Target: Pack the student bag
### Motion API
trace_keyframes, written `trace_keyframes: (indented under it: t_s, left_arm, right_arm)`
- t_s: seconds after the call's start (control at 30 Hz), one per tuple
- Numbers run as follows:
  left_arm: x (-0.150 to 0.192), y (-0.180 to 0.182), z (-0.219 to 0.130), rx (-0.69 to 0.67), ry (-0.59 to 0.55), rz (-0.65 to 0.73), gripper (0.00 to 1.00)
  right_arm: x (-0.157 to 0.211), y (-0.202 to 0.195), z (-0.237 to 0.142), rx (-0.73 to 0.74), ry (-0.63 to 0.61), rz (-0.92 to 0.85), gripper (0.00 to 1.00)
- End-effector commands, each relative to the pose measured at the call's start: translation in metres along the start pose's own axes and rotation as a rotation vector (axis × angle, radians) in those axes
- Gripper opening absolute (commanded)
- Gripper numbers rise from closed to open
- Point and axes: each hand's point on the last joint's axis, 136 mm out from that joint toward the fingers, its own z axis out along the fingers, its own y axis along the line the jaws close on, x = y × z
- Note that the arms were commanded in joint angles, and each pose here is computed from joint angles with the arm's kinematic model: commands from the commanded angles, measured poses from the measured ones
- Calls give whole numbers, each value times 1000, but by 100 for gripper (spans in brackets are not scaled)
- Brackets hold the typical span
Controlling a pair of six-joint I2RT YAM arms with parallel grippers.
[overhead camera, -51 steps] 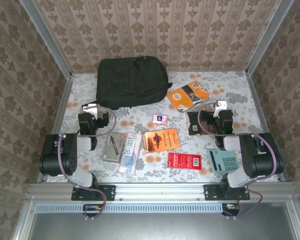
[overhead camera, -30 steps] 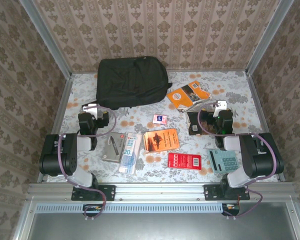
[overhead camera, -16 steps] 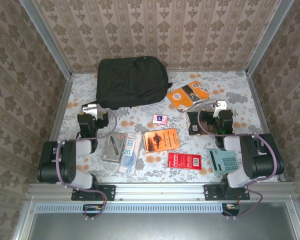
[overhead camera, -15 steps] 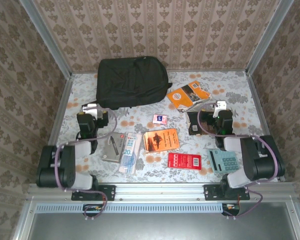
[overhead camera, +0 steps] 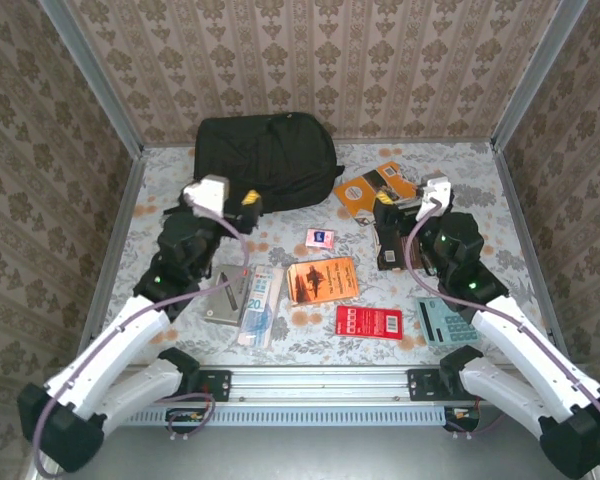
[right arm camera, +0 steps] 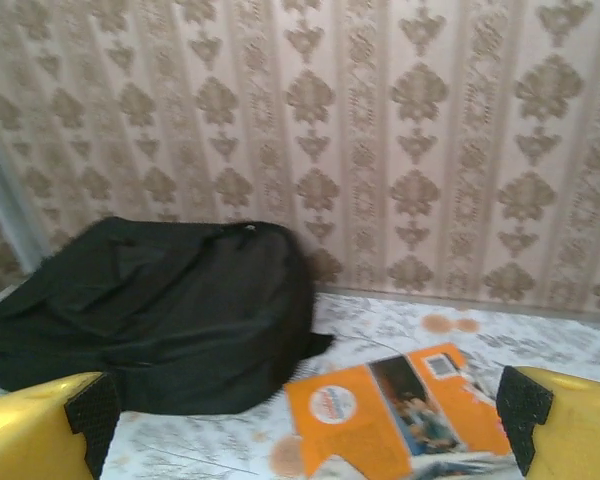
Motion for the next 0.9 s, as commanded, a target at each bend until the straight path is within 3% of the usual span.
trace_keyframes:
  t_s: [0.0,0.1,0.13,0.23,0.37,0.57,0.7,0.87]
  left_arm:
    - [20,-4,-4,-83,275,43,100]
    - [46,38,-6,-346,472,-118,100]
    - [54,40,2,-334,514,-182,100]
    - [65,35,16,-252,548,-351,100]
    - [88,51,27,-231,599,-608,100]
    - [142,74,49,-224,685,-910,100]
    - [168,93,60,-262,700,-1034,100]
    - [183,102,74,-268,728,-1080,99]
  right_arm:
    - [-10,-4,-11,79,115,1,100]
    - [-15,-13,-12,152,201,94,100]
    - [-14,-18,-13,189,226,143,100]
    - [-14,1,9,35,200,228,100]
    - [17,7,59,11,421,352,100]
    - [77,37,143,-84,618,442,99]
    - [124,43,203,-116,747,519,91]
    - [164,38,257,-71,821,559,83]
